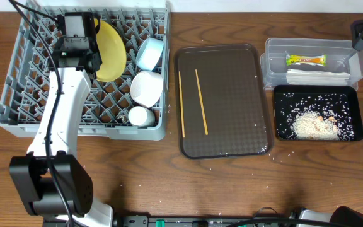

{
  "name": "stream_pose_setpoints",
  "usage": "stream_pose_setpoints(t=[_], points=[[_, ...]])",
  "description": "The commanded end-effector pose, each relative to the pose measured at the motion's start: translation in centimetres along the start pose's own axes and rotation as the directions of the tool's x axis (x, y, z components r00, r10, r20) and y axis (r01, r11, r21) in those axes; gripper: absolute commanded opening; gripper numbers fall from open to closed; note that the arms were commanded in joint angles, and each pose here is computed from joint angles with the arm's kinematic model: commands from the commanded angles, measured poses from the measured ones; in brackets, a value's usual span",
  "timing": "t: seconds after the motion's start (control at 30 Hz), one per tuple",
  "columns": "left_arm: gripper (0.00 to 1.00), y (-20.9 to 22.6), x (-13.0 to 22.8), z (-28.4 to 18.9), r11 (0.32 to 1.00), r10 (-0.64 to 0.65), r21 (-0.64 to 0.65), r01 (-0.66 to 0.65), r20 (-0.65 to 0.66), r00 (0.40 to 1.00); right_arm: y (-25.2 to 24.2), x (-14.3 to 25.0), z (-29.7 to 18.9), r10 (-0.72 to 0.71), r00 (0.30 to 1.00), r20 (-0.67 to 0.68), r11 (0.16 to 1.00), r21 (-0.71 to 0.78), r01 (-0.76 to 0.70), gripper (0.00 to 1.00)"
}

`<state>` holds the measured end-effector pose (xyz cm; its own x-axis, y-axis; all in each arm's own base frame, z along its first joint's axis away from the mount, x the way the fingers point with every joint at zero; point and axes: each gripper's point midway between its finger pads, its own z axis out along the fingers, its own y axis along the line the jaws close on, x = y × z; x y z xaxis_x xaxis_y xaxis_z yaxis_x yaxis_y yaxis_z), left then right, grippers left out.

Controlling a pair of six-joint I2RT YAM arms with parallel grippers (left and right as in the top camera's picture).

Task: Sort waste into correct bins and load items into the dishwasher
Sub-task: 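Lower the yellow plate upright into the rack and open the left gripper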

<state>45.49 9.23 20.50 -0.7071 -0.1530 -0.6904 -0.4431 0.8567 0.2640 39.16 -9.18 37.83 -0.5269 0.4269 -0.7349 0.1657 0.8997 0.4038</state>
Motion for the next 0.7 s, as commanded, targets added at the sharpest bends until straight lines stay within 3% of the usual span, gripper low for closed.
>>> stream_pose_setpoints(t=[0.0, 0.3, 0.67], points=[[0.07, -0.2, 0.7, 0.7, 0.998, 0.041, -0.054, -0.042, -0.013, 0.999, -0.3, -0.1, -0.1, 0.017, 1.000, 0.000, 1.000, 0.002, -0.017, 0.99], [0.07, -2.9, 1.3, 1.4, 0.990, 0.106, -0.094, -0.106, -0.004, 0.994, -0.3, -0.1, -0.1, 0.017, 1.000, 0.000, 1.000, 0.002, -0.017, 0.99], [0.08, -5.7, -0.8, 3.0, 0.998, 0.048, -0.055, -0.042, 0.106, 0.993, -0.3, -0.1, -0.1, 0.017, 1.000, 0.000, 1.000, 0.002, -0.017, 0.99]])
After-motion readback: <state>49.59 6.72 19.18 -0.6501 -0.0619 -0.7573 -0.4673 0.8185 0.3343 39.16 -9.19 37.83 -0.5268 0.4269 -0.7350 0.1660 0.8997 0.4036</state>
